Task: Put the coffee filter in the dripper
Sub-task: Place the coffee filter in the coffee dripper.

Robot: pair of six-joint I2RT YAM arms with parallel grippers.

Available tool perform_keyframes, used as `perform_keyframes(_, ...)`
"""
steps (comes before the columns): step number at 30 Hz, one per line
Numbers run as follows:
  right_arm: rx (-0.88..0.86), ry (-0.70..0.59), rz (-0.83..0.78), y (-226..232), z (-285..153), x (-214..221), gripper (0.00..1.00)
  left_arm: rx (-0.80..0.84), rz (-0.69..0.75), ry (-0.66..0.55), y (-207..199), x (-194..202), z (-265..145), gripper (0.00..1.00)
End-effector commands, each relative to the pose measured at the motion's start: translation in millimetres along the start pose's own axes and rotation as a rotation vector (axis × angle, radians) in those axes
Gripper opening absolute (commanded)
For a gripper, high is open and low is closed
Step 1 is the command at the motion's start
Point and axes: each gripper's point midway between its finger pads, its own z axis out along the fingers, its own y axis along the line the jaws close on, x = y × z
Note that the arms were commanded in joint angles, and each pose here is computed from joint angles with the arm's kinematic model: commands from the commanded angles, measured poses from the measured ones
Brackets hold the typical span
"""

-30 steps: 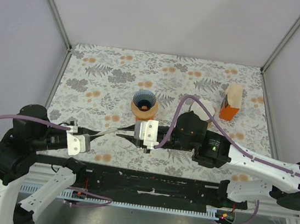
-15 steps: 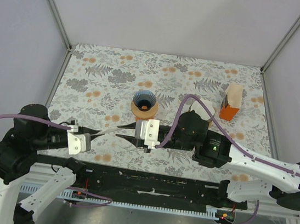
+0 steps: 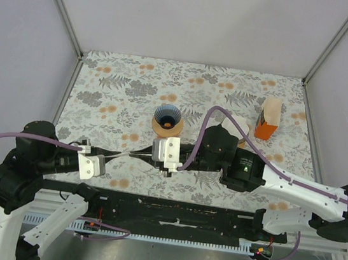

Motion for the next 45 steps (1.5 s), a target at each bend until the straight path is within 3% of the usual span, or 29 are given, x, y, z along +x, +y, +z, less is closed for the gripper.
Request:
perform_keyframes(1, -0.021, -0.021, 0.01, -1.1, 2.4, -15.8, 0.13, -0.02, 0.029, -0.02, 4.8, -6.6, -1.4, 0.02)
perform_keyframes(5, 0.011, 0.02, 0.019, -5.4, 1.1, -7.5, 0.15, -0.022, 0.031, -0.02, 5.0, -7.1, -2.0, 0.02)
perform_keyframes(11, 0.006, 0.029, 0.029, -3.2, -1.8, -5.2, 0.0, -0.056, 0.0, -0.026, 12.8, -10.7, -2.1, 0.02)
perform_keyframes(17, -0.069, 0.003, 0.068, 13.2, 0.8, -5.2, 0.0, -0.152, -0.097, -0.031, 34.2, -14.9, -1.2, 0.02)
perform_keyframes(33, -0.043, 0.019, 0.09, 8.4, 16.0, 5.3, 0.0, -0.136, -0.093, -0.036, 31.4, -13.9, 0.8, 0.02)
perform_keyframes(38, 0.019, -0.006, 0.066, -8.4, 23.7, -3.0, 0.11, -0.114, -0.087, -0.035, 26.1, -11.5, 2.0, 0.02)
perform_keyframes(45, 0.01, -0.015, 0.069, -10.0, 34.8, -3.9, 0.15, -0.125, -0.083, -0.023, 27.4, -9.7, 0.5, 0.02)
